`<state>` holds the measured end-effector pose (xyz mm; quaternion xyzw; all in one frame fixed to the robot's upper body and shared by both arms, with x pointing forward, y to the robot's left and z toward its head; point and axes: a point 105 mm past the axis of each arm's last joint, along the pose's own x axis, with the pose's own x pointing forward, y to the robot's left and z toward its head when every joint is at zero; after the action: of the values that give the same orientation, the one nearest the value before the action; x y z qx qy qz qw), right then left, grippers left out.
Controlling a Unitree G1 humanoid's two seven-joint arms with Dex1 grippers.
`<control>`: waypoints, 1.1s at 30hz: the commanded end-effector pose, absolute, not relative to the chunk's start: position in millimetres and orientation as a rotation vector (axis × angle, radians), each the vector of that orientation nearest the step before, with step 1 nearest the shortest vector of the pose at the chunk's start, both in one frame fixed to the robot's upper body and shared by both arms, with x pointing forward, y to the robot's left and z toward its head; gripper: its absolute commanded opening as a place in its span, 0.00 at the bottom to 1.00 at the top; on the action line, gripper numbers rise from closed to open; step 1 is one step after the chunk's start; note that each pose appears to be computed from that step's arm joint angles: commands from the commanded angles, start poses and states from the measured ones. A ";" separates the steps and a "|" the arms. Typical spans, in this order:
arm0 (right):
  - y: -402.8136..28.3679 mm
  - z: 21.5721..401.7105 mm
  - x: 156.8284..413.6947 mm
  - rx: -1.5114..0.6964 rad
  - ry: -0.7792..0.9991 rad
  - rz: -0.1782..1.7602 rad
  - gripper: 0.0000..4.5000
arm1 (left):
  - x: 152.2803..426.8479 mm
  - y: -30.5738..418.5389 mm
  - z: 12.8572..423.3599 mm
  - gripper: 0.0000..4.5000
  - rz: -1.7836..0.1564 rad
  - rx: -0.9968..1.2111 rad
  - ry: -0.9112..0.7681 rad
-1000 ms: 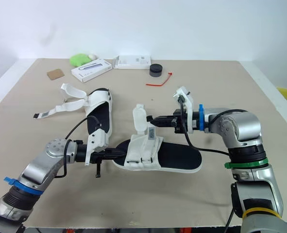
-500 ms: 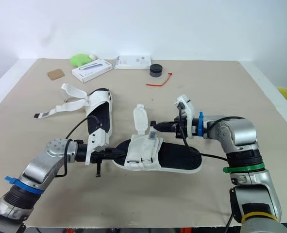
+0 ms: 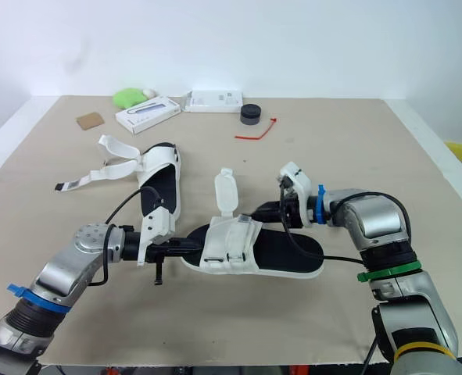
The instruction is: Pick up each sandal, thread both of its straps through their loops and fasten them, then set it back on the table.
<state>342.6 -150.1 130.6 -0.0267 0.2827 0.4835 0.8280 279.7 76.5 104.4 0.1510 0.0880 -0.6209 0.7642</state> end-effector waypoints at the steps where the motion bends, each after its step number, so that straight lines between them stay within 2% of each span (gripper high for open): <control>1: -149.7 156.6 339.9 -0.009 0.546 1.090 0.83 | 278.3 79.8 93.5 0.00 -1.343 0.335 0.246; 2: -149.8 163.0 340.9 0.025 0.532 1.096 0.94 | 278.5 79.8 93.6 0.00 -1.344 0.336 0.246; 3: -150.6 171.8 343.5 0.069 0.509 1.097 0.99 | 278.6 79.7 93.6 0.00 -1.346 0.337 0.245; 9: -156.7 206.4 366.1 0.201 0.408 1.030 0.99 | 279.3 79.3 93.9 0.00 -1.352 0.340 0.243; 14: -152.5 211.4 368.4 0.216 0.412 1.046 0.99 | 278.9 78.3 93.9 0.00 -1.352 0.339 0.241; 25: -119.0 213.0 352.0 0.522 0.703 1.090 0.99 | 276.1 80.4 92.2 0.00 -1.347 0.339 0.248; 33: -107.6 204.1 366.2 0.608 0.745 1.037 0.99 | 276.7 78.4 92.8 0.00 -1.348 0.341 0.241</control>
<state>359.2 -107.2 185.2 0.2723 0.3727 0.4718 0.7513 278.5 76.0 104.6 0.1528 0.0866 -0.6235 0.7619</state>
